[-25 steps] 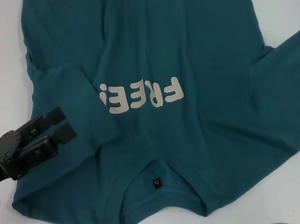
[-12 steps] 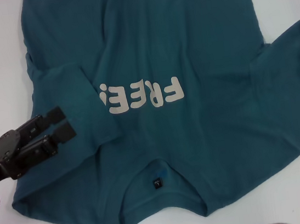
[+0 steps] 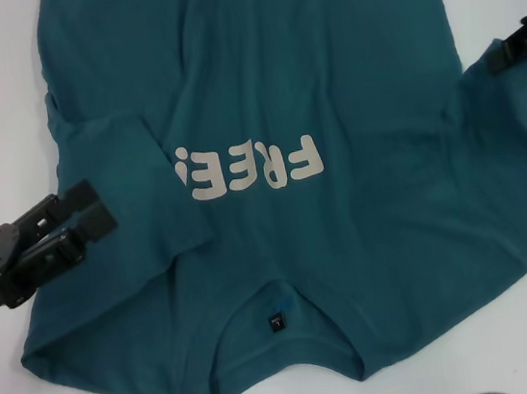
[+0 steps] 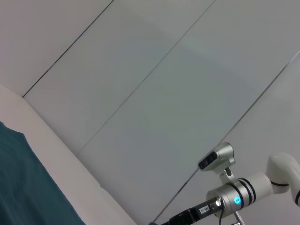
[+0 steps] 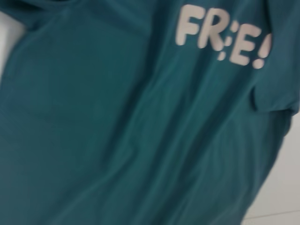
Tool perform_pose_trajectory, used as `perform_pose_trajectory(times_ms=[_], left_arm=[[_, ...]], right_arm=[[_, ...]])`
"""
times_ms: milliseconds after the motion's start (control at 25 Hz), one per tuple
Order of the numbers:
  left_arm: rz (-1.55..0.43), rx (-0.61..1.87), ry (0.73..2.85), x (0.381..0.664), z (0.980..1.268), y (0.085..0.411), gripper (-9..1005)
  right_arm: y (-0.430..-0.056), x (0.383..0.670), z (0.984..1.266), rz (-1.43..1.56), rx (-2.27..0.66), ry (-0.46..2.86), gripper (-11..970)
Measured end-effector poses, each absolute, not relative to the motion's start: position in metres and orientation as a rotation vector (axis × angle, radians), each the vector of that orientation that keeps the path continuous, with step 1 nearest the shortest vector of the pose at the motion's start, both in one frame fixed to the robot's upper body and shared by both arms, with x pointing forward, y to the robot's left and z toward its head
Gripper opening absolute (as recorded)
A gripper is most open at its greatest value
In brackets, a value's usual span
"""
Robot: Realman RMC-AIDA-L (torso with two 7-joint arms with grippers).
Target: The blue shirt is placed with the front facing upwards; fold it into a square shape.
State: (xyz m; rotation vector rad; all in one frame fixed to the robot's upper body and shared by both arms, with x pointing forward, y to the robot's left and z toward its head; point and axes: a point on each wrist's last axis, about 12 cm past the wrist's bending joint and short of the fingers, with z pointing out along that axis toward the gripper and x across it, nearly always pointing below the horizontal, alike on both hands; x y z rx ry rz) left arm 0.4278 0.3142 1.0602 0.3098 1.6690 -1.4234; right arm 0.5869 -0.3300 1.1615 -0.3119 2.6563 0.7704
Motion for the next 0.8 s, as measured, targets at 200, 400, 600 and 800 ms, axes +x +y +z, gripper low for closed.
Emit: perform_pose_trajectory(times_ms=[200,400,600,800], left_arm=[[-1.407,0.297,1.669,0.428,1.06,0.317,931],[-1.387,0.268,1.669,0.429,1.061,0.322,928],[-1.381,0.249,1.683,0.43,1.061,0.324,925],[-1.375,0.228,1.685,0.432,1.062,0.326,921]], right_arm=[[-0.314,0.589,1.16,0.798,-0.374,2.66,27],[-0.301,0.592,1.159,0.817,-0.407,2.644,28],[-0.292,0.593,1.158,0.852,-0.435,2.624,29],[-0.289,0.594,1.158,0.877,-0.422,2.602,30]])
